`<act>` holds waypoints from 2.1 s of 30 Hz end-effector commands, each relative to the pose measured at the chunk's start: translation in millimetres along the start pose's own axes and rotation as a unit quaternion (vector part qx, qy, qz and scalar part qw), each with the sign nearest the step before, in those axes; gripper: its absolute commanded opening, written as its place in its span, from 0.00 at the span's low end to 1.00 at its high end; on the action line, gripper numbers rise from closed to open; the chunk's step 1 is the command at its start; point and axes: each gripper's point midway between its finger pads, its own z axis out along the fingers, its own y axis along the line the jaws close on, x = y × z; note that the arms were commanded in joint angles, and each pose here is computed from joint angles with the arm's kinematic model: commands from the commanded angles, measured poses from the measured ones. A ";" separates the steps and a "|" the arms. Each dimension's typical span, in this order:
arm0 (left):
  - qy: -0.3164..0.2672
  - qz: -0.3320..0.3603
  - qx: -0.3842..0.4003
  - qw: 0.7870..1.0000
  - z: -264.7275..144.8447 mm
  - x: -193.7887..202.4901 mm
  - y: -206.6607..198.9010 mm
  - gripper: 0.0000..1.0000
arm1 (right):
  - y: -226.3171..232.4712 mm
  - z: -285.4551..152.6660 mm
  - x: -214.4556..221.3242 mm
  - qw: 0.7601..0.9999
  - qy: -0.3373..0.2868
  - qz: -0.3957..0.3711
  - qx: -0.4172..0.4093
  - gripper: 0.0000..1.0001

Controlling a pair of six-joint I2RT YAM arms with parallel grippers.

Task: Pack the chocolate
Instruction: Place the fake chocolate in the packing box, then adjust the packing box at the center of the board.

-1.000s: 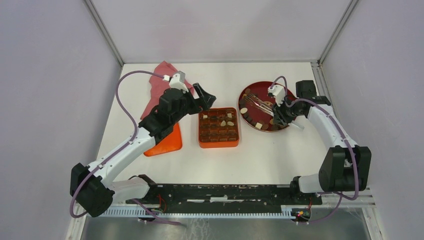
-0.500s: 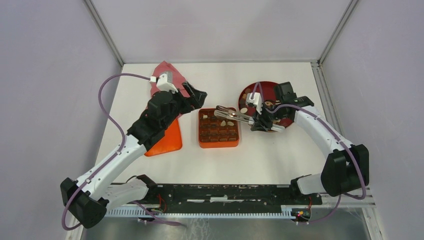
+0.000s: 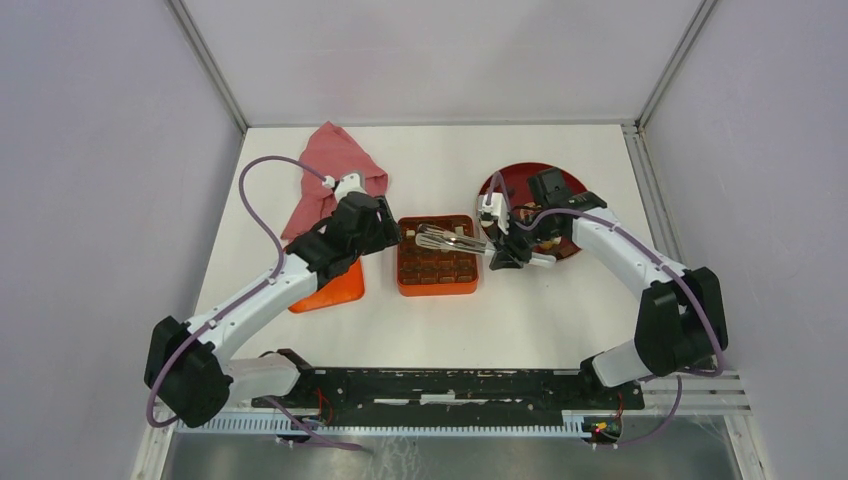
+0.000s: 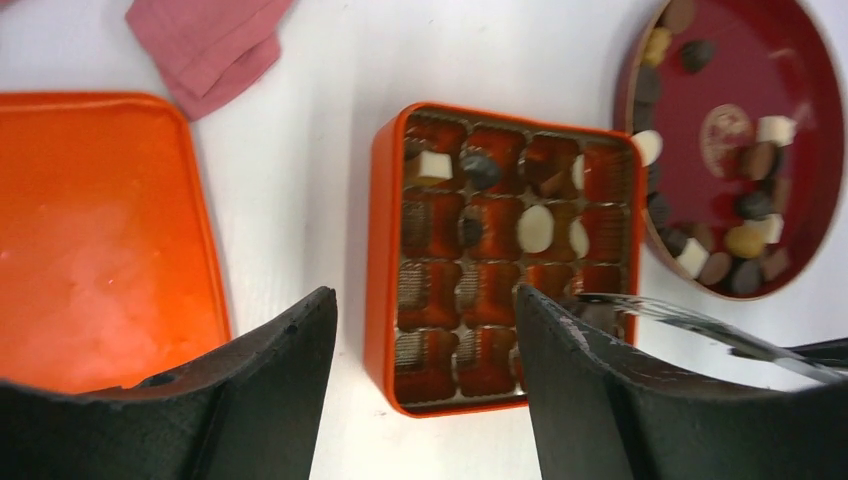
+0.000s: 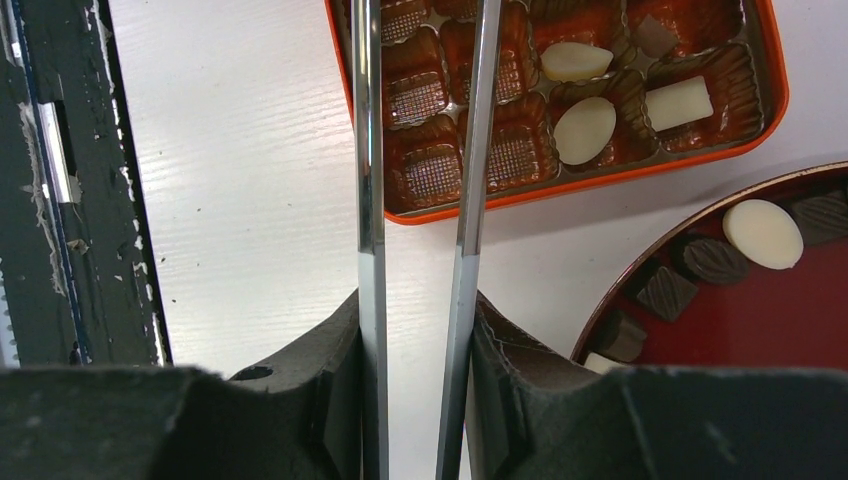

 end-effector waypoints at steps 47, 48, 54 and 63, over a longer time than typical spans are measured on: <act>0.109 0.069 -0.032 0.991 93.5 52.8 19.7 0.42 | -55.9 -10.0 -25.0 0.995 -0.029 0.064 0.074 0.00; 0.110 0.070 -0.031 0.991 94.1 53.3 19.7 0.41 | -56.0 -10.0 -24.3 0.995 -0.029 0.065 0.074 0.00; 0.119 0.086 -0.024 0.989 100.8 60.5 19.0 0.08 | -55.0 -12.1 -22.5 0.994 -0.030 0.068 0.075 0.00; 0.007 0.130 -0.023 0.991 82.7 9.7 -9.5 0.02 | -49.4 -18.8 -29.4 0.995 -0.042 0.054 0.067 0.00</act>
